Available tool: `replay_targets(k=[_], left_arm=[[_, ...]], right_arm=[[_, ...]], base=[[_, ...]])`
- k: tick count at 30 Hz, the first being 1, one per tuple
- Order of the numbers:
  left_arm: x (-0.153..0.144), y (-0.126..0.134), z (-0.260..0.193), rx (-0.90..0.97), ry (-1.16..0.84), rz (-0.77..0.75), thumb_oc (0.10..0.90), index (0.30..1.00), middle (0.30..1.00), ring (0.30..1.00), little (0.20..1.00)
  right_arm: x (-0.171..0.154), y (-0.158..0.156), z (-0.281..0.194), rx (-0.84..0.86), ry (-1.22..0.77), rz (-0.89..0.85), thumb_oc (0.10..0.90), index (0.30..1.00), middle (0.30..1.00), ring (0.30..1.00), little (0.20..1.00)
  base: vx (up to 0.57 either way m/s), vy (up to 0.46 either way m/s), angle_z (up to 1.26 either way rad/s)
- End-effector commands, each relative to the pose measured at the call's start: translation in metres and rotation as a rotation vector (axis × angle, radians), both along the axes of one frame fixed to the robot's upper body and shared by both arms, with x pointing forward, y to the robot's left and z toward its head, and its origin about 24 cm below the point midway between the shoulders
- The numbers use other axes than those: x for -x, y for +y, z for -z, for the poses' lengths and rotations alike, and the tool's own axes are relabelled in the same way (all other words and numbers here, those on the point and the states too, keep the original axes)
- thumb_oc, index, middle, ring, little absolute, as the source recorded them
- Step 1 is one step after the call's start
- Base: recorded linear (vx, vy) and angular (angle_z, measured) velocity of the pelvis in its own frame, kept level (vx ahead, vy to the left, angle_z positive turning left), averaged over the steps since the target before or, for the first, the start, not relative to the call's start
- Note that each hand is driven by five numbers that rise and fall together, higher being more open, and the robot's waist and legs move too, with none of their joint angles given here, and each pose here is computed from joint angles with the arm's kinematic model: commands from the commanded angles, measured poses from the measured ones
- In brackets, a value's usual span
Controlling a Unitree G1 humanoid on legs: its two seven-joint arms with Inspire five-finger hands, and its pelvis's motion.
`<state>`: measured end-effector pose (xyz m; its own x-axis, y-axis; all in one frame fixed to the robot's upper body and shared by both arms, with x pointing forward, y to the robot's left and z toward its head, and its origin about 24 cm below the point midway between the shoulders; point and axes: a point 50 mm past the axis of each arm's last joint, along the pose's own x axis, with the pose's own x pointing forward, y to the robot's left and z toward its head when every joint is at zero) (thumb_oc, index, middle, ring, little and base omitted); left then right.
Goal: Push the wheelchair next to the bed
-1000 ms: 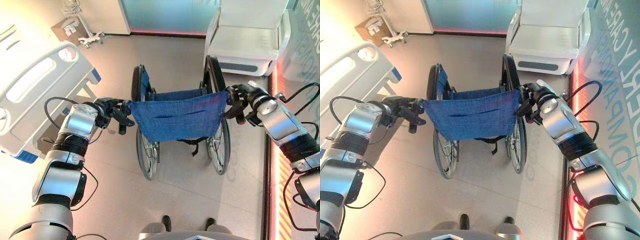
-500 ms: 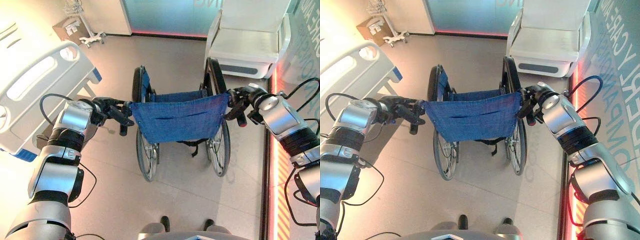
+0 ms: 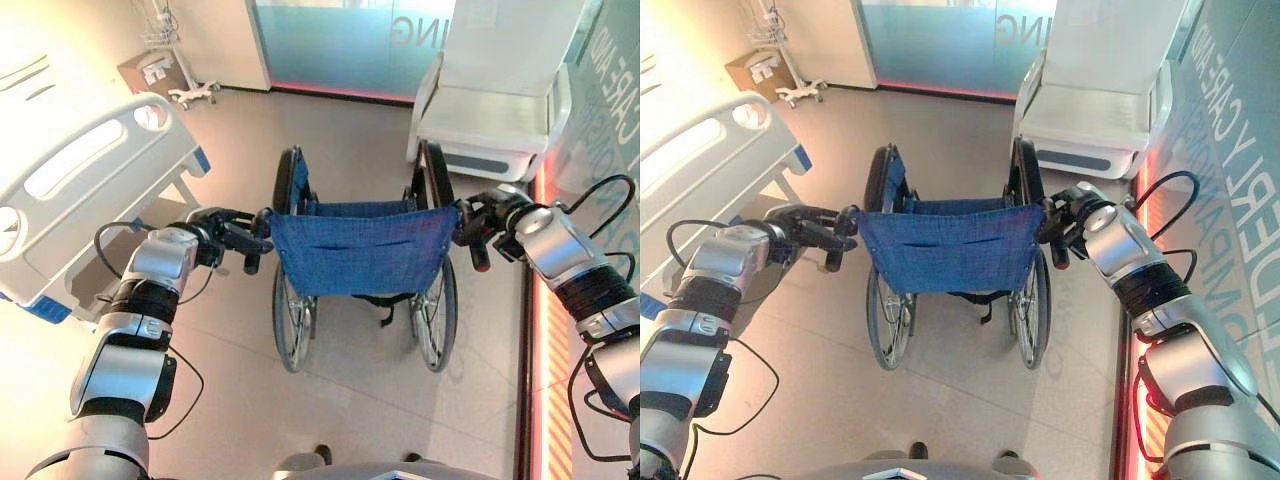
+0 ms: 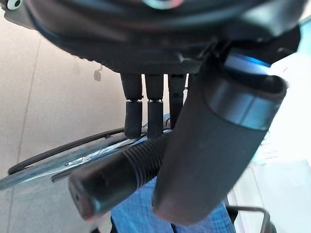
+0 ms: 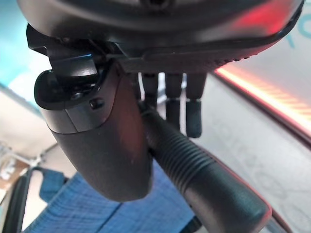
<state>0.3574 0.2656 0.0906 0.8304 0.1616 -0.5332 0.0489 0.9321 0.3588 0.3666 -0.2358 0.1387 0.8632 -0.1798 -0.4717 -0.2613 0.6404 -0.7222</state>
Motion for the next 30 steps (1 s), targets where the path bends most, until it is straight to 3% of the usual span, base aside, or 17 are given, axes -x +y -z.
replay_targets(k=[1,8,17,22,30], left_arm=[[0.075,0.067,0.080,-0.359,0.391,-0.169,0.400,0.300,0.300,0.300,0.300],[0.072,0.047,0.091,-0.390,0.363,-0.102,0.400,0.300,0.300,0.300,0.300],[0.067,0.013,0.101,-0.297,0.140,-0.095,0.400,0.300,0.300,0.300,0.300],[0.071,-0.015,0.106,-0.164,-0.036,-0.141,0.400,0.300,0.300,0.300,0.300],[0.069,-0.039,0.101,-0.120,-0.158,-0.090,0.400,0.300,0.300,0.300,0.300]], right_arm=[[0.007,-0.025,0.011,-0.037,0.109,0.041,0.400,0.300,0.300,0.300,0.300],[0.012,-0.025,0.035,-0.118,0.128,0.055,0.400,0.300,0.300,0.300,0.300],[0.014,-0.007,0.048,-0.181,-0.122,0.045,0.400,0.300,0.300,0.300,0.300],[0.027,0.012,0.062,-0.127,-0.295,0.005,0.400,0.300,0.300,0.300,0.300],[0.037,0.015,0.072,-0.103,-0.367,-0.011,0.400,0.300,0.300,0.300,0.300]], base=[[0.00,0.000,0.00],[0.00,0.000,0.00],[0.01,0.030,0.00],[0.02,0.053,-0.02],[0.07,0.052,0.01]])
